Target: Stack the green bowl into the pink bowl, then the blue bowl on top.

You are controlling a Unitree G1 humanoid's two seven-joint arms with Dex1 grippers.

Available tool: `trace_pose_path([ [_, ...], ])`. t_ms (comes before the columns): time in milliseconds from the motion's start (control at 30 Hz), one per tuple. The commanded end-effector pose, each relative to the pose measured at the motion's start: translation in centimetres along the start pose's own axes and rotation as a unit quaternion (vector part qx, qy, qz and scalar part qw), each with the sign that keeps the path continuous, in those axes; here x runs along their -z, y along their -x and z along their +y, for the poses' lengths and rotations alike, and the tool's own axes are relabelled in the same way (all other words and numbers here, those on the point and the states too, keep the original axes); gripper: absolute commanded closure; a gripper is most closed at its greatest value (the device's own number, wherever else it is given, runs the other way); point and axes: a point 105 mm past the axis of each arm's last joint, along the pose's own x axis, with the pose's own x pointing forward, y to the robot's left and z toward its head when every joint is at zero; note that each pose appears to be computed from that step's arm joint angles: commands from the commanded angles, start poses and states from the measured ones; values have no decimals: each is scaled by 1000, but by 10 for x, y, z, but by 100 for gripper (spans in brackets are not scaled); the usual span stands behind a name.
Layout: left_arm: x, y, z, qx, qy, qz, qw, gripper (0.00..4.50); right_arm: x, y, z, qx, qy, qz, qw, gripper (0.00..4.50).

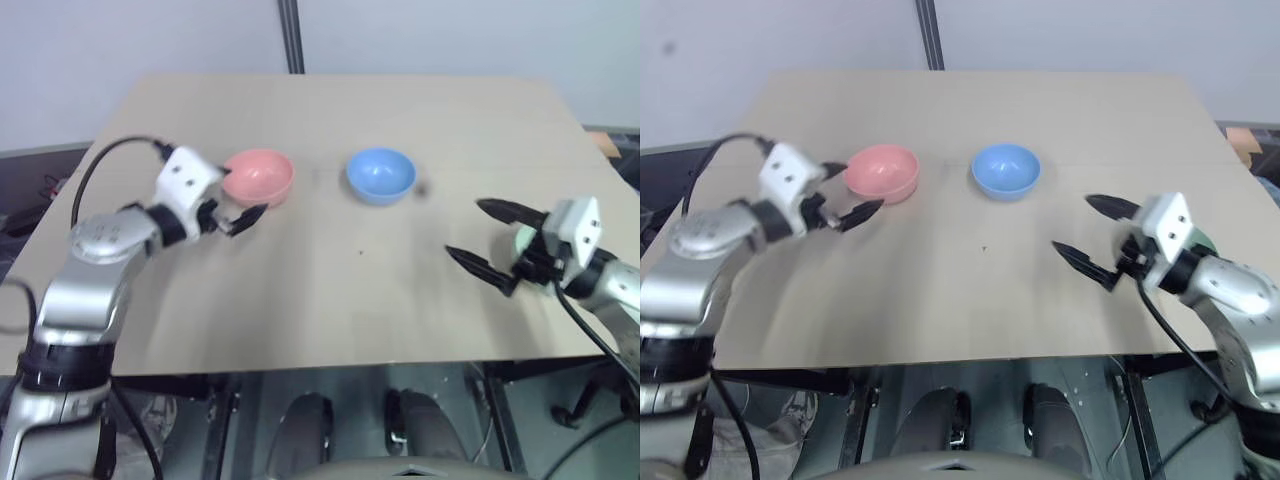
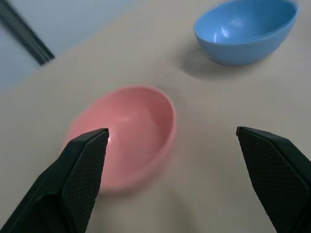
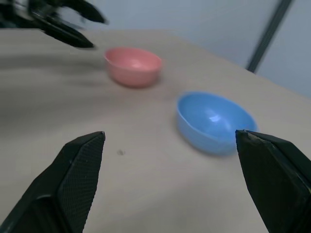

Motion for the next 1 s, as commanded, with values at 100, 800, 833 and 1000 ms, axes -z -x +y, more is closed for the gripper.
trace_pose_path([
  [100, 8, -34, 9, -10, -64, 83, 994, 5, -8, -23, 6, -19, 24, -25, 999, 0],
  [800, -13, -72, -33, 119, -88, 74, 986, 443, -1, -15, 10, 34, 34, -15, 999, 0],
  [833, -21, -67, -44, 155, -94, 49, 982, 443, 0, -12, 10, 40, 35, -12, 999, 0],
  [1000, -37, -24, -104, 339, -159, -40, 927, 443, 3, 2, 7, 77, 37, 2, 996, 0],
])
